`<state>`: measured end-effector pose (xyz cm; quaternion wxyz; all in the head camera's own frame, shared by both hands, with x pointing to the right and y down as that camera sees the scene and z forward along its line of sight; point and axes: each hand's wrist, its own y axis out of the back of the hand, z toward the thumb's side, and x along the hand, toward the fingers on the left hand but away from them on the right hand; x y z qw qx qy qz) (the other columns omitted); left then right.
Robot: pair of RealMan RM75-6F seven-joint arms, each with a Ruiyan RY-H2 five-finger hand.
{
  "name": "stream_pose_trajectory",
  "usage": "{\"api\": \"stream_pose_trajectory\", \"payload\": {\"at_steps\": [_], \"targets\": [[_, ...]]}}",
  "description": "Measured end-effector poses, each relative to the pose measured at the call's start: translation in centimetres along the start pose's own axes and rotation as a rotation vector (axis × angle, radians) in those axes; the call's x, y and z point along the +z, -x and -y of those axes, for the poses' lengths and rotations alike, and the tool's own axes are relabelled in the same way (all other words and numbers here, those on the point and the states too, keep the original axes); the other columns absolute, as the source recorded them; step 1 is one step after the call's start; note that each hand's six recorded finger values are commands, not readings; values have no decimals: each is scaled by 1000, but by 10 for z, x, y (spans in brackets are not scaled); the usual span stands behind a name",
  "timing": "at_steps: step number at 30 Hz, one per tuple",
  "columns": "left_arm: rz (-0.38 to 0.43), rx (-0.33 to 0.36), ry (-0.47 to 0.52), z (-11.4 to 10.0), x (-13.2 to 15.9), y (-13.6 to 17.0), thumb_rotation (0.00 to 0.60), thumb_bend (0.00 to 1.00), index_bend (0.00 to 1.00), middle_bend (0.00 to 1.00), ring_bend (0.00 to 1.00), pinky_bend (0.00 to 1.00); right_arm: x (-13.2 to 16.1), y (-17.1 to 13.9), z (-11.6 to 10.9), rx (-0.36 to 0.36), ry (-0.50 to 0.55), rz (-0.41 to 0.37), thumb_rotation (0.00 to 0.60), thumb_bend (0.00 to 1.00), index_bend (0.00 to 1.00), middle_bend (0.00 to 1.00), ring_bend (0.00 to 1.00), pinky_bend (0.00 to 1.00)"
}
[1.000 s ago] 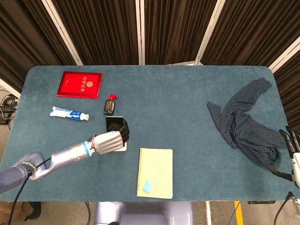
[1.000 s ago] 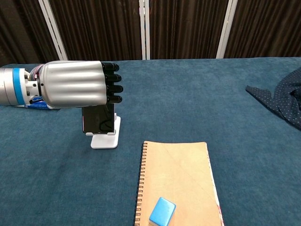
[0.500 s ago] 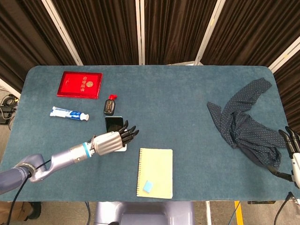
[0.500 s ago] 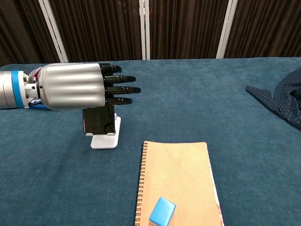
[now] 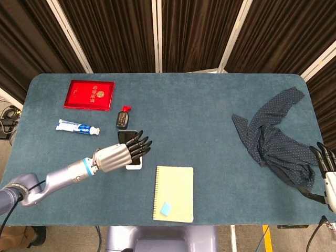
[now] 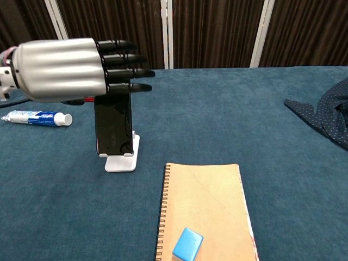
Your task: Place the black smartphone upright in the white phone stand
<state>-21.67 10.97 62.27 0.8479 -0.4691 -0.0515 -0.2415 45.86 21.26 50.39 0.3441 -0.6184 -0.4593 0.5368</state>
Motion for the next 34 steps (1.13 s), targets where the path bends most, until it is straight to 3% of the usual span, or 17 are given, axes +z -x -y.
{"api": "stream_pose_trajectory", "payload": {"at_steps": [4,10,16,22,28,34], "targets": [[-99,23,78,-9,-20,11,600,0,22,0,0,48,2,-1,0,0,-4,-4,600,0,0,0,0,0],[-357,19,316,-9,-52,39,600,0,9,0,0,1,4,-2,1,0,-12,-10,600,0,0,0,0,0],[-687,-88,592,7,-63,85,600,0,0,0,0,0,7,-3,3,2,-22,-17,600,0,0,0,0,0],[-993,-241,858,15,-42,152,600,0,0,0,0,0,9,-3,5,6,-30,-20,600,0,0,0,0,0],[-1102,-339,964,11,-24,200,600,0,0,0,0,0,9,-3,5,4,-37,-18,600,0,0,0,0,0],[-1144,-292,1045,-3,-5,232,600,0,0,0,0,0,10,-4,5,0,-44,-19,600,0,0,0,0,0]]}}
